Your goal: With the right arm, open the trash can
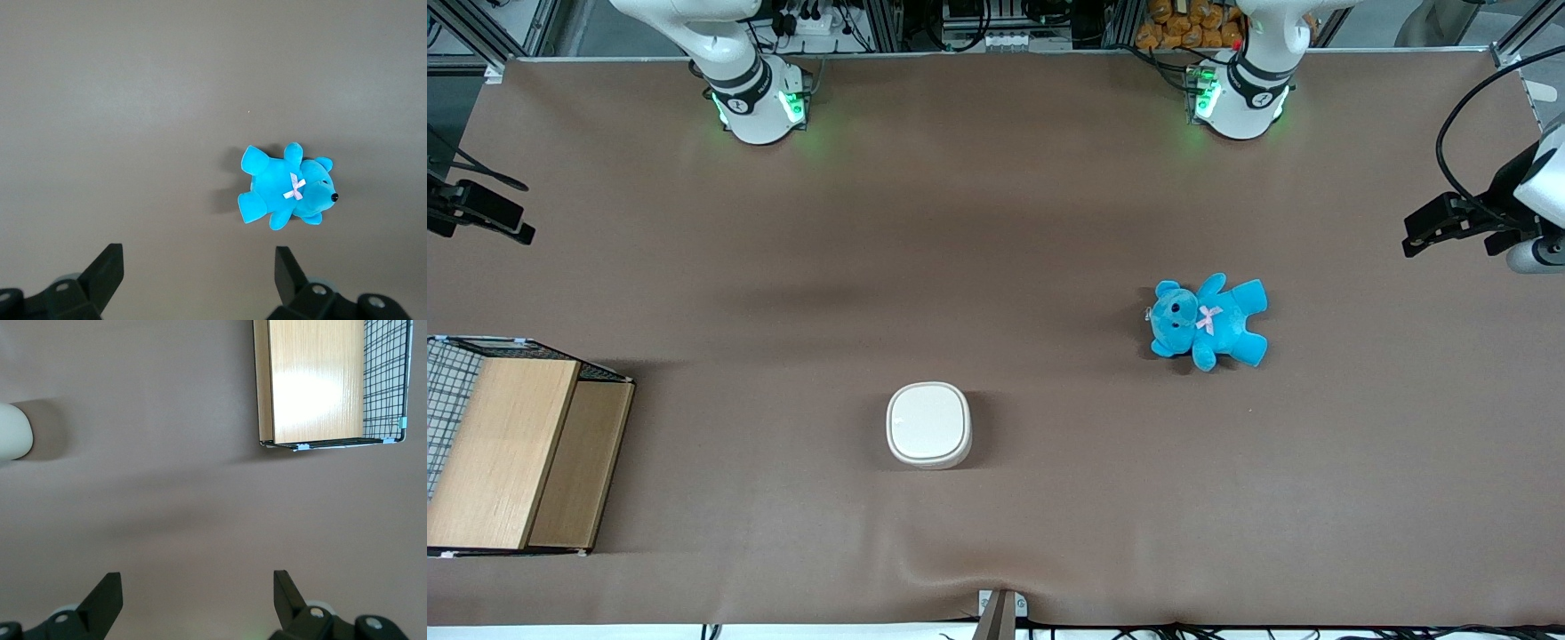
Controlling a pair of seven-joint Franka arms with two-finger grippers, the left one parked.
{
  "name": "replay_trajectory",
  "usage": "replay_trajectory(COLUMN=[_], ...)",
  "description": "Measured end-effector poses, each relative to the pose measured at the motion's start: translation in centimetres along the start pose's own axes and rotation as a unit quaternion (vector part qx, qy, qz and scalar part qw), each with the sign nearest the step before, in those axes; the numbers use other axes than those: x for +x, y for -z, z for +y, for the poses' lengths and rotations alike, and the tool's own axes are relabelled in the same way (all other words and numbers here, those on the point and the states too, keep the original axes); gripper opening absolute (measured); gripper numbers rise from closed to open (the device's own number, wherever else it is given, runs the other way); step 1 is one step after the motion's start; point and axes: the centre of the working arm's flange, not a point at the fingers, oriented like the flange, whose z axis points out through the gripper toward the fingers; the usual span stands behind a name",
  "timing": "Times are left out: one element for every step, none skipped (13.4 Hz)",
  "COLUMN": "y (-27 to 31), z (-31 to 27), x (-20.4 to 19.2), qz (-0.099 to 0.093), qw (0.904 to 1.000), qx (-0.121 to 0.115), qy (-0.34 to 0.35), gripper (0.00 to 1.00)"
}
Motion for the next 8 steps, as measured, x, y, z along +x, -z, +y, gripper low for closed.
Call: replay_trajectory(y=[-0.02,-0.03,-0.03,-0.04,-0.05,-0.08,-0.15,-0.27], z=[0.00,0.00,0.00,0.00,0.00,0.00,-0.01,-0.02], x=[0.01,0.02,0.02,0.03,0.04,0.06,0.12,0.19], qz=[0.000,0.000,0.000,0.000,0.000,0.000,-0.001,-0.002], qw=[1.0000,1.0000,1.0000,1.0000,1.0000,1.0000,1.0000,1.0000], qx=[0.000,0.000,0.000,0.000,0.000,0.000,0.000,0.000], qy=[0.000,0.000,0.000,0.000,0.000,0.000,0.000,0.000], gripper=[1.00,1.00,1.00,1.00,1.00,1.00,1.00,1.00])
